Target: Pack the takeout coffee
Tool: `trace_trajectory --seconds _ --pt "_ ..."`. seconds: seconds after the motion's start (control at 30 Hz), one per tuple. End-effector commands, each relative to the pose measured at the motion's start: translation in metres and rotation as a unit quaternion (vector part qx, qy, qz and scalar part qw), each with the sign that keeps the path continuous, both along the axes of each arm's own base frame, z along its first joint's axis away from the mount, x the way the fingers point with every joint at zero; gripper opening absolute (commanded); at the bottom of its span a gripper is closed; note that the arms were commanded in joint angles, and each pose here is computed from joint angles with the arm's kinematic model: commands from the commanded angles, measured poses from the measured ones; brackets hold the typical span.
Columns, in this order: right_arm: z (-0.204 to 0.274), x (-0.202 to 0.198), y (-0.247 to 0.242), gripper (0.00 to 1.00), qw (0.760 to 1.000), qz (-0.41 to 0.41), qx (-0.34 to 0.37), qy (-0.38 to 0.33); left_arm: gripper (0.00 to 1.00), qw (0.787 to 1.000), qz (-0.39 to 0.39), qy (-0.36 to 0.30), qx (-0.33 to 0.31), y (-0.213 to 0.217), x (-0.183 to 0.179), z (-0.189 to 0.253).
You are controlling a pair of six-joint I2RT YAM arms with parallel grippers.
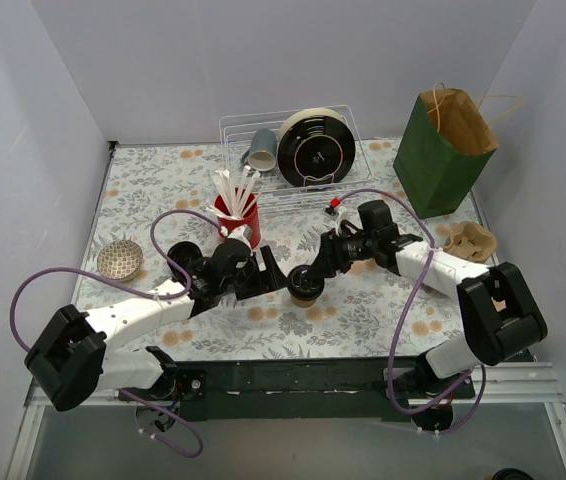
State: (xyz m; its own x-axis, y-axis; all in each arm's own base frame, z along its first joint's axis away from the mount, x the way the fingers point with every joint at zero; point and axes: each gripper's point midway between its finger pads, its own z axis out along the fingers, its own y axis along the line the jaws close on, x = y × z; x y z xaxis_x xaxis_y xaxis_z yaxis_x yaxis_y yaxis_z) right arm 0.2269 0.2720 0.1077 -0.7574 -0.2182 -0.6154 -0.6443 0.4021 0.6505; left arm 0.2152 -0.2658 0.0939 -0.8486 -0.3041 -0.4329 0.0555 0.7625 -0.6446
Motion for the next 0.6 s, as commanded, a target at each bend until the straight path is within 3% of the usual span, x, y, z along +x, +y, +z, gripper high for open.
trace_trajectory --seconds 0.0,0.23,0.3,0.43,0.57 --pt "-0.015 -0.012 -0.005 0.59 0.997 0.045 -0.055 0.038 0.8 0.998 0.012 -0.039 0.045 0.013 0.014 0.021" --pt "0.024 0.016 0.006 0.75 0.998 0.03 -0.053 0.01 0.82 0.992 -0.038 -0.103 0.058 0.006 0.028 0.048" --pt "0.036 0.023 0.008 0.85 0.999 0.015 -0.051 0.002 0.82 0.989 -0.054 -0.121 0.06 0.003 0.033 0.055" --pt "0.054 0.037 0.005 0.86 0.998 -0.026 -0.061 -0.017 0.82 0.985 -0.087 -0.139 0.049 -0.007 0.04 0.068" --pt "0.059 0.038 -0.009 0.78 0.994 -0.077 -0.08 -0.021 0.82 0.982 -0.108 -0.15 0.037 -0.013 0.05 0.074"
